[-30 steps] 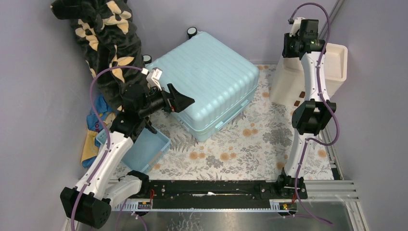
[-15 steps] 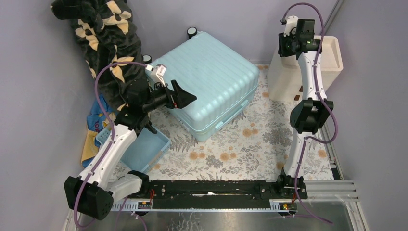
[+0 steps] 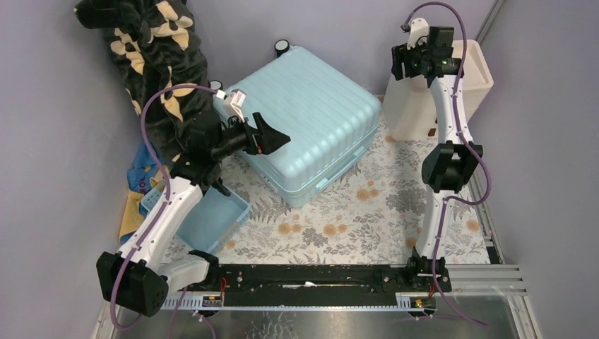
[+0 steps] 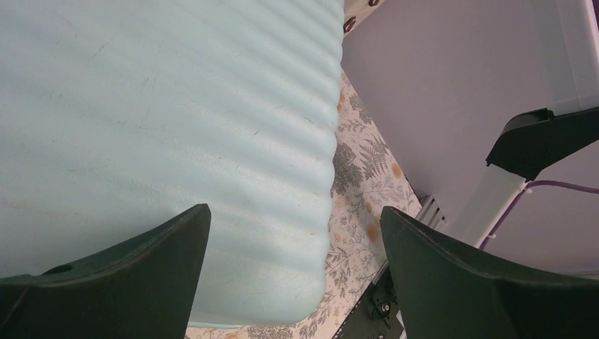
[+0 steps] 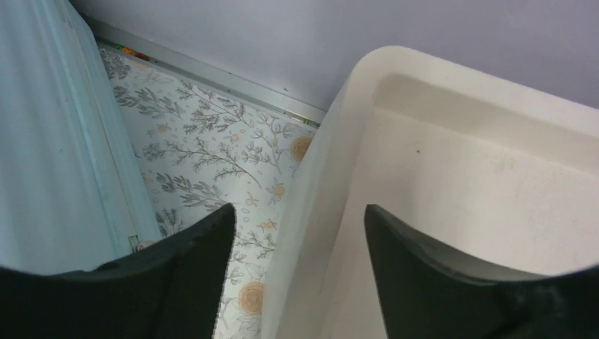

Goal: Open, take out, and arrange the luggage
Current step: Adjust the storage box at the center of the board.

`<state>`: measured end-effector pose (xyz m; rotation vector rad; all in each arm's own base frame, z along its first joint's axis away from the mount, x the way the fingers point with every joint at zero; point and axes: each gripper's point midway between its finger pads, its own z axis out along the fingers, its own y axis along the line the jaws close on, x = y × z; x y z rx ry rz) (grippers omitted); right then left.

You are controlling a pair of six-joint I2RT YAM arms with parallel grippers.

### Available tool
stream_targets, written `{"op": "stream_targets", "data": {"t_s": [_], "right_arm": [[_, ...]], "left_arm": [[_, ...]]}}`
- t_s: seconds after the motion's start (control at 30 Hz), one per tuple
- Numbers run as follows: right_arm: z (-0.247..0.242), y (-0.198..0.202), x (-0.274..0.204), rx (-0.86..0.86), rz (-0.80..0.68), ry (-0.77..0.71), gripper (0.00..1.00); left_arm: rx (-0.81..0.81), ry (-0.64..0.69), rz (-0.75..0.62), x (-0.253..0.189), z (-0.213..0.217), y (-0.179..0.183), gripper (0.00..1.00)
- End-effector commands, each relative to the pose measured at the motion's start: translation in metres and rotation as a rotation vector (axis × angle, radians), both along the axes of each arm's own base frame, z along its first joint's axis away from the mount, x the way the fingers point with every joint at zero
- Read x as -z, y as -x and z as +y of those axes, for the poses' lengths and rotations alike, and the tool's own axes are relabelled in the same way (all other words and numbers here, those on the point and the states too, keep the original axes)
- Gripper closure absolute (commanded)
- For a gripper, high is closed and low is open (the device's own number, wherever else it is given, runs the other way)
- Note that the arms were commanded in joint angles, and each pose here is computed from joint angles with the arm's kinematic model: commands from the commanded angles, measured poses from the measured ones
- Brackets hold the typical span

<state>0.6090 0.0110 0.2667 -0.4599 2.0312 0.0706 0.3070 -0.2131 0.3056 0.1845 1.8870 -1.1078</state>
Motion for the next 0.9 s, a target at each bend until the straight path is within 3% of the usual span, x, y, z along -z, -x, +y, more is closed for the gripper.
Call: {"op": "stream_targets", "data": {"t_s": [0.0,0.13,0.33,0.5,0.57,0.67,0.87], "right_arm": [[0.012,0.020,-0.081,-0.040,-0.178,-0.022,0.18],[0.016,0.068,-0.113,-0.076,-0.210,-0.040,0.01],[0.055,0.168,-0.126,-0.235,-0.182,-0.184,0.00],[0.092,0.245,-0.073,-0.371,-0.023,-0.395,0.00],[0.092,0.265,-0.053,-0.367,-0.007,-0.424,0.00],[0.084,0.283,-0.021,-0.328,0.036,-0.458,0.00],[0.054,0.293,0.027,-0.199,0.065,-0.514,0.00]], "left_arm": [[0.007,0.049,-0.118,-0.043,-0.001,0.003,0.03],[0.046,0.105,-0.137,-0.060,-0.005,0.016,0.04],[0.160,0.091,-0.155,-0.070,-0.048,0.047,0.06],[0.201,-0.115,-0.172,-0.048,-0.102,0.074,0.08],[0.185,-0.206,-0.167,-0.032,-0.115,0.078,0.14],[0.172,-0.322,-0.145,-0.004,-0.132,0.079,0.22],[0.185,-0.528,-0.145,0.046,-0.165,0.073,0.26]]}}
